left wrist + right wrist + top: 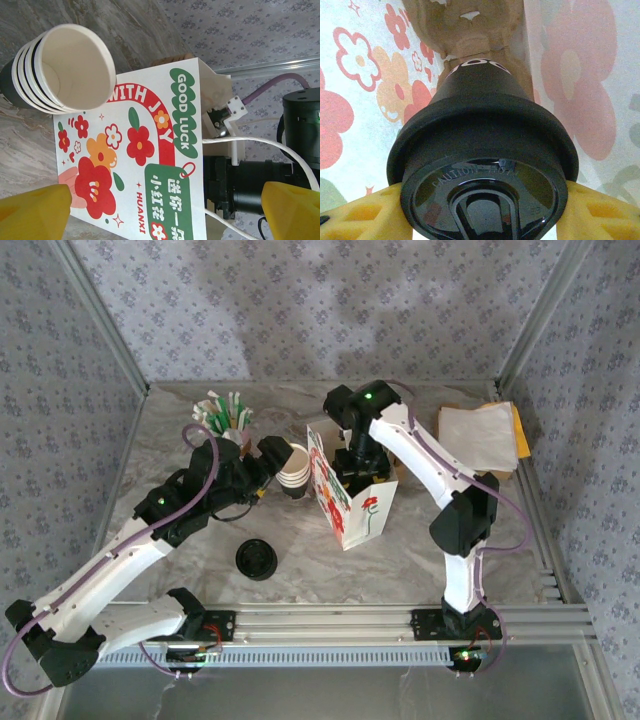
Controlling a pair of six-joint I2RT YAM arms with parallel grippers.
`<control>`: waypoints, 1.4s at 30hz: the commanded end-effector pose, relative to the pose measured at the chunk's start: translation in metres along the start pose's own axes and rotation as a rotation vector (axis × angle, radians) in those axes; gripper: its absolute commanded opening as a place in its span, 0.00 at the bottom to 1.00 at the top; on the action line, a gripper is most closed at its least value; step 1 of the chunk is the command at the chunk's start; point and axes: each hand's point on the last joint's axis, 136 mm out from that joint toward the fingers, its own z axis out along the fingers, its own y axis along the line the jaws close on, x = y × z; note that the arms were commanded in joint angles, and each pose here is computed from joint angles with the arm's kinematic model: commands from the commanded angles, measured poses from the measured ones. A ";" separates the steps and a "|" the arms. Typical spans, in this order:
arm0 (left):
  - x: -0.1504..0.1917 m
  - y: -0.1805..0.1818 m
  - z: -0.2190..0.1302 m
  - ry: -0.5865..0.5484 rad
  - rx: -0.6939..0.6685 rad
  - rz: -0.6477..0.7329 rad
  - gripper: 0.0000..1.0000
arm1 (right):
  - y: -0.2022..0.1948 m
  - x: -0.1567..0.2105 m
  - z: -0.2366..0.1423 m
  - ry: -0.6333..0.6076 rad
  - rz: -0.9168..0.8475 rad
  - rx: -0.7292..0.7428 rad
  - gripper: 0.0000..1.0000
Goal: Pack the takeout coffee
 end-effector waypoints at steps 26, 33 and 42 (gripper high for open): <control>-0.002 -0.001 -0.004 0.005 0.005 0.012 0.99 | -0.020 0.042 0.003 0.194 -0.019 0.125 0.53; -0.001 -0.001 -0.004 0.008 0.007 0.012 0.99 | -0.021 0.042 0.001 0.189 -0.019 0.125 0.53; 0.000 -0.001 -0.003 0.010 0.009 0.009 0.99 | -0.021 0.043 0.000 0.184 -0.016 0.125 0.53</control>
